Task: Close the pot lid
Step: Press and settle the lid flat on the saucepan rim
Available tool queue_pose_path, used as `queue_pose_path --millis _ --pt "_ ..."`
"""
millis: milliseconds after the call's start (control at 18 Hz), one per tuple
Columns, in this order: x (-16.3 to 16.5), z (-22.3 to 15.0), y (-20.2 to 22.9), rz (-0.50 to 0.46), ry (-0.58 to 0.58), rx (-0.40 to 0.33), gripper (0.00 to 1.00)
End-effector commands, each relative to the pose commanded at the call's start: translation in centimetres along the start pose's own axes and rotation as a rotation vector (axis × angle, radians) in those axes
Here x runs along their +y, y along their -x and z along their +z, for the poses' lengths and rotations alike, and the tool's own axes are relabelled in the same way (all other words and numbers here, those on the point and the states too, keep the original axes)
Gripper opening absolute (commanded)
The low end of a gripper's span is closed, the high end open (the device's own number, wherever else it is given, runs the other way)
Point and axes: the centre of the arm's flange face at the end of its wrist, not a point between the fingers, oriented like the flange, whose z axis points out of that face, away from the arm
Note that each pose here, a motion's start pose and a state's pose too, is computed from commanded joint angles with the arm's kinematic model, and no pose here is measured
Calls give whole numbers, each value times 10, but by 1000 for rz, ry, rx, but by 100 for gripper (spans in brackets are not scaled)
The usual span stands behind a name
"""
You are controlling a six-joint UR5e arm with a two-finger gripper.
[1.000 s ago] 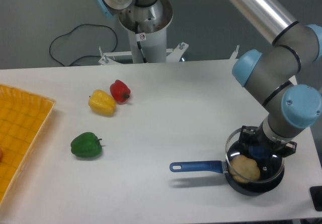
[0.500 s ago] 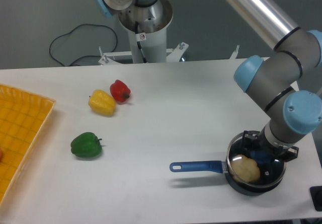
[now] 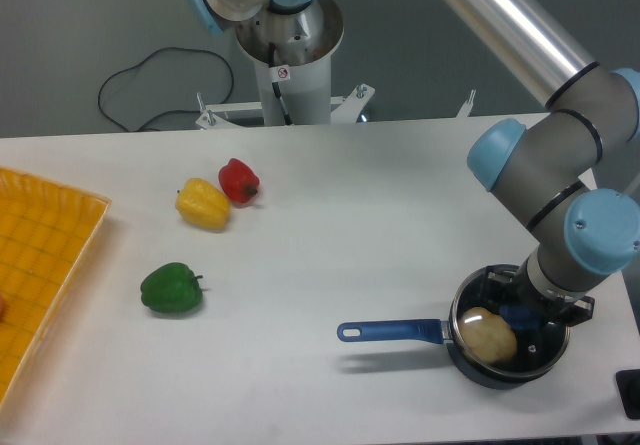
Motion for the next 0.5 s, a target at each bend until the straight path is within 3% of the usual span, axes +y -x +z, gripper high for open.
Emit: queue_pose_path --millis 500 --pt "0 3 0 0 4 3 60"
